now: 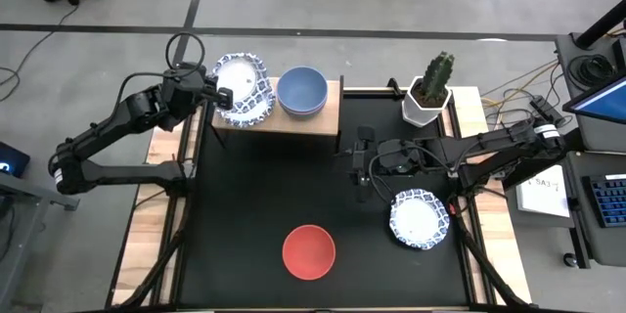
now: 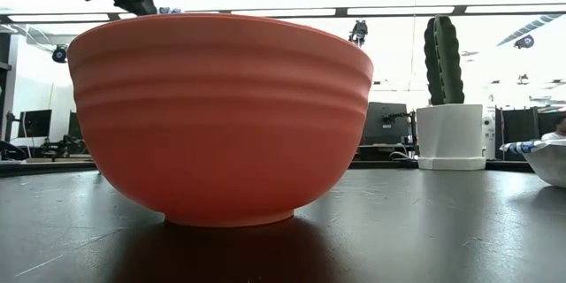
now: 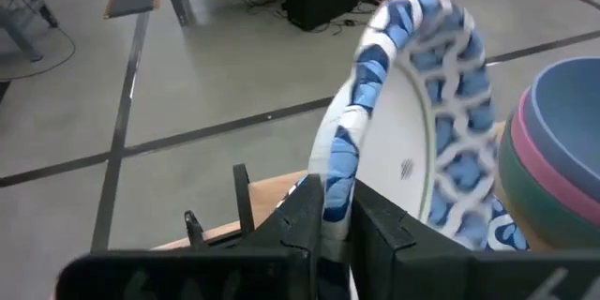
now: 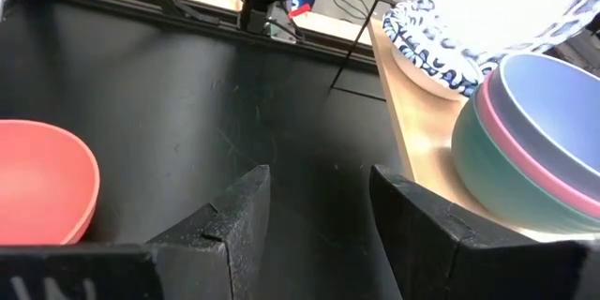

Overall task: Place and stack bowls onto a shelf
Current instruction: Stack the white patterned bowl on top of the white patterned bowl on the shelf, then stack the orange bowl on top of the blue bowl on the shelf

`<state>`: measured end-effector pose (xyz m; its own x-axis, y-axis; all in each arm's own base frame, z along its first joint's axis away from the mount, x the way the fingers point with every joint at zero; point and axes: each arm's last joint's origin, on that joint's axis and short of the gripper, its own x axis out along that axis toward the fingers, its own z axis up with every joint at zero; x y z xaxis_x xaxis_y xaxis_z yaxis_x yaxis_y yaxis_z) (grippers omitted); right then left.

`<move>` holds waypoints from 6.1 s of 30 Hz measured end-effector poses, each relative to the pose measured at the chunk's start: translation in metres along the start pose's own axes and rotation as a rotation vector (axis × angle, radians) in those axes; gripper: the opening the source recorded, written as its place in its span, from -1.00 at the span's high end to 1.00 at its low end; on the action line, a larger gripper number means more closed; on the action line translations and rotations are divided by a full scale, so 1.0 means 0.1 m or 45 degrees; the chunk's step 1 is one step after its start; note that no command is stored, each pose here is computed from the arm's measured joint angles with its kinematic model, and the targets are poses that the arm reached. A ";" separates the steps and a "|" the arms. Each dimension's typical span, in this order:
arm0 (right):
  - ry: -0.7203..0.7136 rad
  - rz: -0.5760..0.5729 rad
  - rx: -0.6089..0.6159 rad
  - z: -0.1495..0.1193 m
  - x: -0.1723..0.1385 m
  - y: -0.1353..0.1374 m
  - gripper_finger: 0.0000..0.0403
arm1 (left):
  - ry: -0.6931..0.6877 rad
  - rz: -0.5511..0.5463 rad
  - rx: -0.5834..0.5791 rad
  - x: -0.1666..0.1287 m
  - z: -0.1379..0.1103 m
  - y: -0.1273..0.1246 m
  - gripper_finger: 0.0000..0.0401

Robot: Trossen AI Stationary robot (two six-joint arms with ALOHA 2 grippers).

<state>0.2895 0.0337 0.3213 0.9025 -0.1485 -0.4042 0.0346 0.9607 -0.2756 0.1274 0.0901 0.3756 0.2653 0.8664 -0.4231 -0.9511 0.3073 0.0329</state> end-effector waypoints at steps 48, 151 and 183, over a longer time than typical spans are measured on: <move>0.072 0.009 0.084 -0.07 0.01 0.02 0.13 | 0.134 0.478 0.321 0.55 -0.14 -0.16 0.55; 0.590 0.603 0.426 -0.08 1.45 0.64 0.95 | -0.316 -1.046 0.933 -1.30 -1.73 -1.54 0.72; 0.205 -0.443 0.944 0.36 0.76 -2.41 0.91 | -0.433 -0.856 0.997 -1.25 -1.60 -1.42 0.72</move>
<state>0.3654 -0.2010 0.3885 0.7180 -0.4427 -0.5371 0.6242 0.7511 0.2152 0.2034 -0.1249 0.2793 0.8385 0.4538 -0.3015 -0.2616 0.8208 0.5079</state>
